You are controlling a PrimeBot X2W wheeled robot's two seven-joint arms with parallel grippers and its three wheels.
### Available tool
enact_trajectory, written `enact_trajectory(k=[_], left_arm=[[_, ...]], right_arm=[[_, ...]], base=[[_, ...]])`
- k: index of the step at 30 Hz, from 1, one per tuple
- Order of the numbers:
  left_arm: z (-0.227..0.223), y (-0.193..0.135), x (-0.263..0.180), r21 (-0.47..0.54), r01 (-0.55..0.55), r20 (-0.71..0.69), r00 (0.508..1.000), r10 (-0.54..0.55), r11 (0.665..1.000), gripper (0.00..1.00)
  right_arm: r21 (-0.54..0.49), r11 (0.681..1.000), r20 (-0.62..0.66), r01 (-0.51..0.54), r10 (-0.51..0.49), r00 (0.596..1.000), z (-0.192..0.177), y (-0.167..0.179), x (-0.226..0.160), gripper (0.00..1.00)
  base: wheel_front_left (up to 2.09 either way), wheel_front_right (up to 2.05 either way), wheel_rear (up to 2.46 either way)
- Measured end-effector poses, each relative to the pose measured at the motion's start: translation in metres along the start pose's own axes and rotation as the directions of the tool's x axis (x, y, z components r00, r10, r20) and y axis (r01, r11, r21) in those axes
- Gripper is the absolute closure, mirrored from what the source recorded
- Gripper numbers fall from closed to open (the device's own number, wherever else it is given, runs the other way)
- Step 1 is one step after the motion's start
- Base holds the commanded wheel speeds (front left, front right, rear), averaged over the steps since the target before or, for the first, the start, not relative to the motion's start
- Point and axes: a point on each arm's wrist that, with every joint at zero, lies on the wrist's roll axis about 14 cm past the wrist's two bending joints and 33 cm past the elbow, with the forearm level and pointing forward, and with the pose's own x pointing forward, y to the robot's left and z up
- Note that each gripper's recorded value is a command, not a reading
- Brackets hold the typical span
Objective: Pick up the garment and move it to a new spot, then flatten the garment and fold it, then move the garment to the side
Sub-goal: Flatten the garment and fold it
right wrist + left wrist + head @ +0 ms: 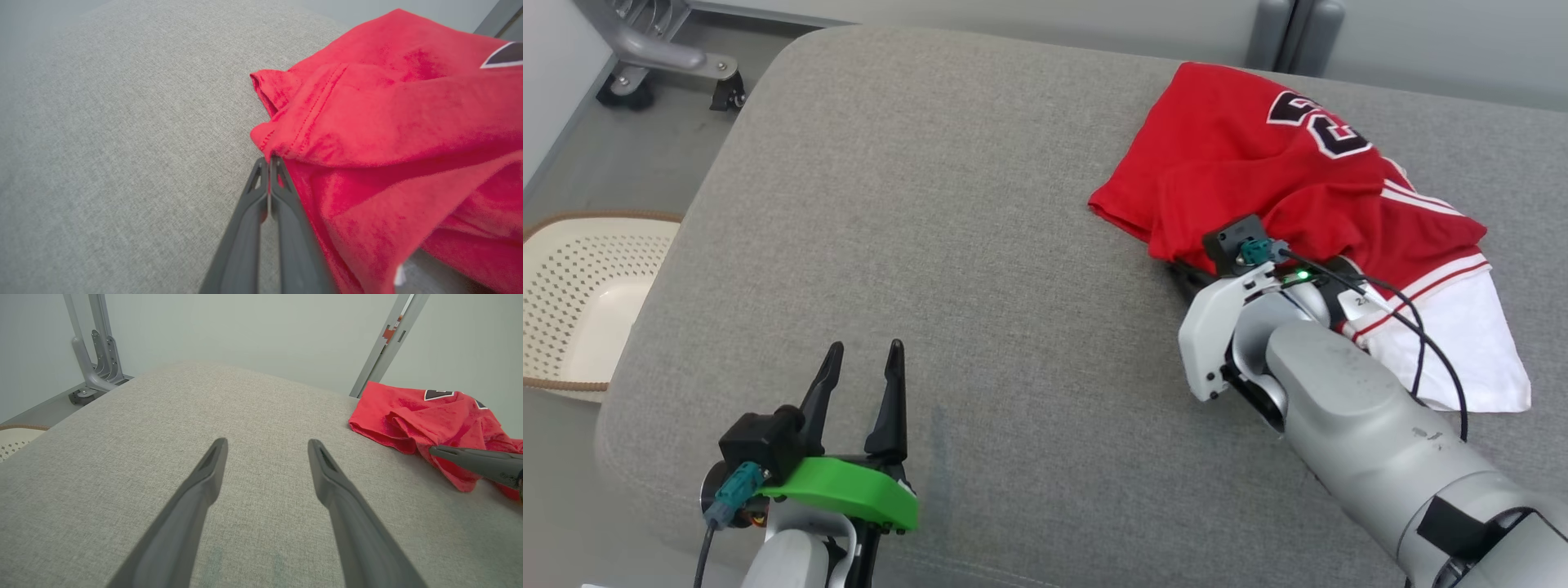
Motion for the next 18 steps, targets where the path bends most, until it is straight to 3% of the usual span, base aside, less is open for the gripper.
enact_trajectory(k=[11, 12, 13, 14, 18], left_arm=[[0.006, -0.019, -0.001, -0.003, 0.062, 0.025, 0.998, -0.062, 0.998, 0.0], [0.006, -0.02, -0.001, -0.003, 0.066, 0.026, 0.997, -0.066, 0.998, 0.0], [0.006, -0.021, -0.001, -0.003, 0.069, 0.025, 0.997, -0.069, 0.998, 0.0], [0.006, -0.021, -0.001, -0.002, 0.071, 0.024, 0.997, -0.071, 0.997, 0.0], [0.005, -0.023, 0.0, -0.002, 0.078, 0.02, 0.997, -0.078, 0.997, 0.0]], right_arm=[[0.148, 0.961, 0.009, -0.235, 0.237, 0.972, 0.007, 0.099, -0.031, 1.0], [0.166, 0.955, 0.01, -0.247, 0.249, 0.969, 0.006, 0.105, -0.034, 0.89], [0.187, 0.949, 0.012, -0.253, 0.256, 0.967, 0.004, 0.109, -0.036, 0.04], [0.198, 0.946, 0.011, -0.257, 0.26, 0.966, 0.003, 0.111, -0.037, 0.0], [0.264, 0.927, 0.048, -0.265, 0.262, 0.964, 0.006, 0.115, -0.041, 0.0]], base=[[0.0, 0.0, 0.0], [0.0, 0.0, 0.0], [0.0, 0.0, 0.0], [0.0, 0.0, 0.0], [0.0, 0.0, 0.0]])
